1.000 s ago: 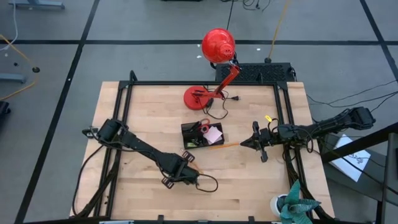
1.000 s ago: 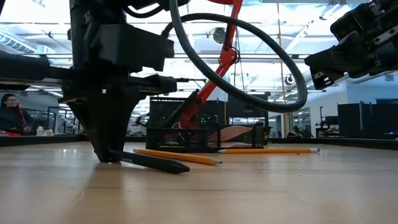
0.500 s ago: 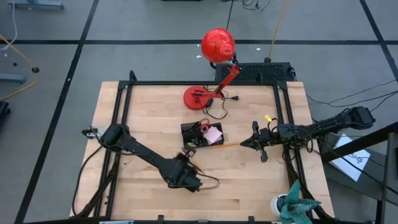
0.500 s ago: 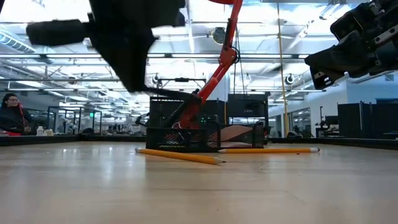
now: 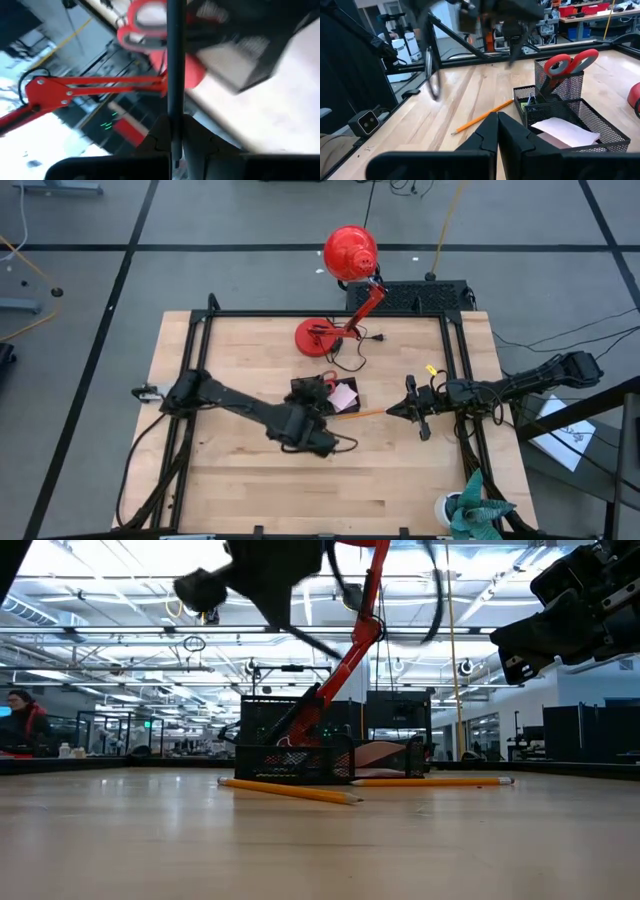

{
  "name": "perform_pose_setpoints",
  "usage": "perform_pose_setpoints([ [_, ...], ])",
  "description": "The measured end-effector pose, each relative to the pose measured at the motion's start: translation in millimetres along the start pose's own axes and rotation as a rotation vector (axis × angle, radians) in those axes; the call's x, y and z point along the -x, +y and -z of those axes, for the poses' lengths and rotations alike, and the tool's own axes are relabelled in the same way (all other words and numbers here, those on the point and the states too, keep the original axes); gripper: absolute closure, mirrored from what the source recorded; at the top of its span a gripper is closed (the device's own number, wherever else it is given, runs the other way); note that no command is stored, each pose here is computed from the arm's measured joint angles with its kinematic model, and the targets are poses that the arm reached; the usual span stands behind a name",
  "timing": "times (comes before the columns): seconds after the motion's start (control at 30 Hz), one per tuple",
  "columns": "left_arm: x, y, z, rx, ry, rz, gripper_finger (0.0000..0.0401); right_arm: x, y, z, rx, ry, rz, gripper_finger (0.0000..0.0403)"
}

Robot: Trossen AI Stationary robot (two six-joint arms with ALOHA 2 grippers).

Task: Pick and place office supplies into organizer
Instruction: Put the black pen into the desk organizer

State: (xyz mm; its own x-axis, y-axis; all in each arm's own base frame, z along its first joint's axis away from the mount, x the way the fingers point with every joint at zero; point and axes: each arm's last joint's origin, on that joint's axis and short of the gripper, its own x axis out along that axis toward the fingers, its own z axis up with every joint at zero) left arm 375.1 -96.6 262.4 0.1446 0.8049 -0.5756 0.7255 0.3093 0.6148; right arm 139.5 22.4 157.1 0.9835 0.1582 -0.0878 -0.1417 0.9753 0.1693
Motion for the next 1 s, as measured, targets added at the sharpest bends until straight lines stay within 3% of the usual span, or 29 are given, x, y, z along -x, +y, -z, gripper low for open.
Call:
perform_pose_setpoints([
  [0.13, -16, 9, 7, -0.099, 0.101, -0.078, 0.0387, 0, 0, 0, 0.002, 0.002, 0.0, 0.0399],
  [0.2, -20, 11, 9, -0.113, 0.109, -0.066, 0.0388, 0, 0, 1, 0.004, 0.008, 0.002, 0.0399],
  [0.4, -27, 19, 21, -0.076, 0.108, -0.037, 0.0388, 0, 0, 1, 0.002, 0.014, 0.002, 0.0399],
  [0.73, -5, 37, 81, 0.068, 0.001, 0.007, 0.0388, 0, -1, 6, -0.005, 0.058, 0.01, 0.0399],
  [0.93, -27, 25, 96, 0.049, 0.065, 0.058, 0.0388, 0, -1, 5, -0.026, 0.051, 0.011, 0.0399],
  [1.0, -36, 18, 97, 0.098, 0.088, 0.092, 0.0388, 0, -1, 5, -0.027, 0.051, 0.012, 0.0399],
])
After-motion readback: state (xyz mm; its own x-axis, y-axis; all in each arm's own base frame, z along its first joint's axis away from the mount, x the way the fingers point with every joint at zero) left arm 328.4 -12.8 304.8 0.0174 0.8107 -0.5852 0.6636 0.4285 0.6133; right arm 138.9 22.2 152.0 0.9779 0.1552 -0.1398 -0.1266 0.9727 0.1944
